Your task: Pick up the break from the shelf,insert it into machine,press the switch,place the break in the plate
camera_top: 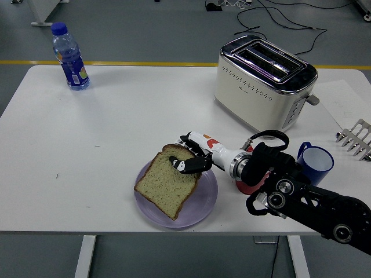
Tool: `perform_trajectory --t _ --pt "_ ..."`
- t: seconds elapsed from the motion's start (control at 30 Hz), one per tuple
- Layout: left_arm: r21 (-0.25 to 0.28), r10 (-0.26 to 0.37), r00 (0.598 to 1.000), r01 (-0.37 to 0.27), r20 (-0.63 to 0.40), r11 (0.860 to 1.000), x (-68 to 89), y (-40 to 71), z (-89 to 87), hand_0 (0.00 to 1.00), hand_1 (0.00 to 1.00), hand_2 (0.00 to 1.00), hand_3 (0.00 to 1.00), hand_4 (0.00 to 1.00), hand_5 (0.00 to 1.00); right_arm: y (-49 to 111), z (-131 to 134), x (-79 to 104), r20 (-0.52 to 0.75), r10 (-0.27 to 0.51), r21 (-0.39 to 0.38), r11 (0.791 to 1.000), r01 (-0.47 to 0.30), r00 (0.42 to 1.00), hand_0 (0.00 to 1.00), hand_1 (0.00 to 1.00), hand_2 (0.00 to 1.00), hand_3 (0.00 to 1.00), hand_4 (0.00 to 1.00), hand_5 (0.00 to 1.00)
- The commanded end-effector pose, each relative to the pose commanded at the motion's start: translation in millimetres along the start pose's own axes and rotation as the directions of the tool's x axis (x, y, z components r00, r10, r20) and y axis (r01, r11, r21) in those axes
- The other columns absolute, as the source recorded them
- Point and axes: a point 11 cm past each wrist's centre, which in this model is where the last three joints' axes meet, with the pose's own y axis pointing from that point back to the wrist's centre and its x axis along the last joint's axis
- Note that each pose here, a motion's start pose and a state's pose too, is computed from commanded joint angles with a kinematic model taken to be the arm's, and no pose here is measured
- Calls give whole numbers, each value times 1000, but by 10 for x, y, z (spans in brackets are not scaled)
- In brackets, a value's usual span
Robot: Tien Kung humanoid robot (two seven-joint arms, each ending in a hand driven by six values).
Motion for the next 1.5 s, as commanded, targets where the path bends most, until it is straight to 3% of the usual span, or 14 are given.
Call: perform_trajectory --t 0.37,0.67,0.7,0.87,0.9,1.07,1.1,1.27,1.3,1.47,1.5 --pt "-2 1 1000 -1 -1 1000 3 3 18 650 568 596 601 308 970 -131 134 -50 -24 21 -33 999 -22 999 148 219 315 481 352 2" --pt "-3 1 1000 -1 -1 1000 3 4 25 650 568 597 601 307 970 -188 207 -142 -25 -33 -32 999 33 999 196 244 344 493 359 2" --pt "-3 2 1000 -2 -1 1000 4 5 26 650 569 595 601 308 970 -191 207 -150 -31 -41 -27 999 40 999 310 371 443 527 377 2" --pt "-4 2 1000 -2 -2 1000 5 6 34 650 569 595 601 308 970 -209 193 -168 -66 -58 -2 998 58 996 310 371 443 527 377 2" --pt "-5 2 1000 -2 -3 1000 5 6 35 652 568 595 601 309 972 -219 184 -174 -84 -64 11 998 65 994 480 529 550 565 490 57" --pt "-5 2 1000 -2 -3 1000 5 6 37 652 568 595 601 309 972 -236 164 -175 -131 -69 35 997 74 989 480 529 550 565 490 57" --pt "-6 2 1000 -2 -3 1000 5 7 38 650 568 595 602 310 972 -240 160 -176 -145 -70 43 996 77 987 641 646 654 649 561 71" --pt "-5 2 1000 -2 -3 1000 4 7 38 650 568 595 602 310 972 -248 151 -171 -178 -66 61 995 78 982 641 646 654 649 561 71" --pt "-5 2 1000 -2 -3 1000 3 7 38 650 568 595 601 311 971 -249 150 -169 -183 -65 63 995 78 981 767 734 747 758 622 107" --pt "-4 1 1000 -1 -2 1000 1 6 33 650 568 595 601 311 971 -254 138 -132 -215 -43 80 995 62 976 767 734 747 758 622 107" --pt "-4 1 1000 -1 -2 1000 1 6 33 651 569 595 602 311 972 -254 135 -120 -222 -37 83 995 56 974 832 794 830 832 649 111"
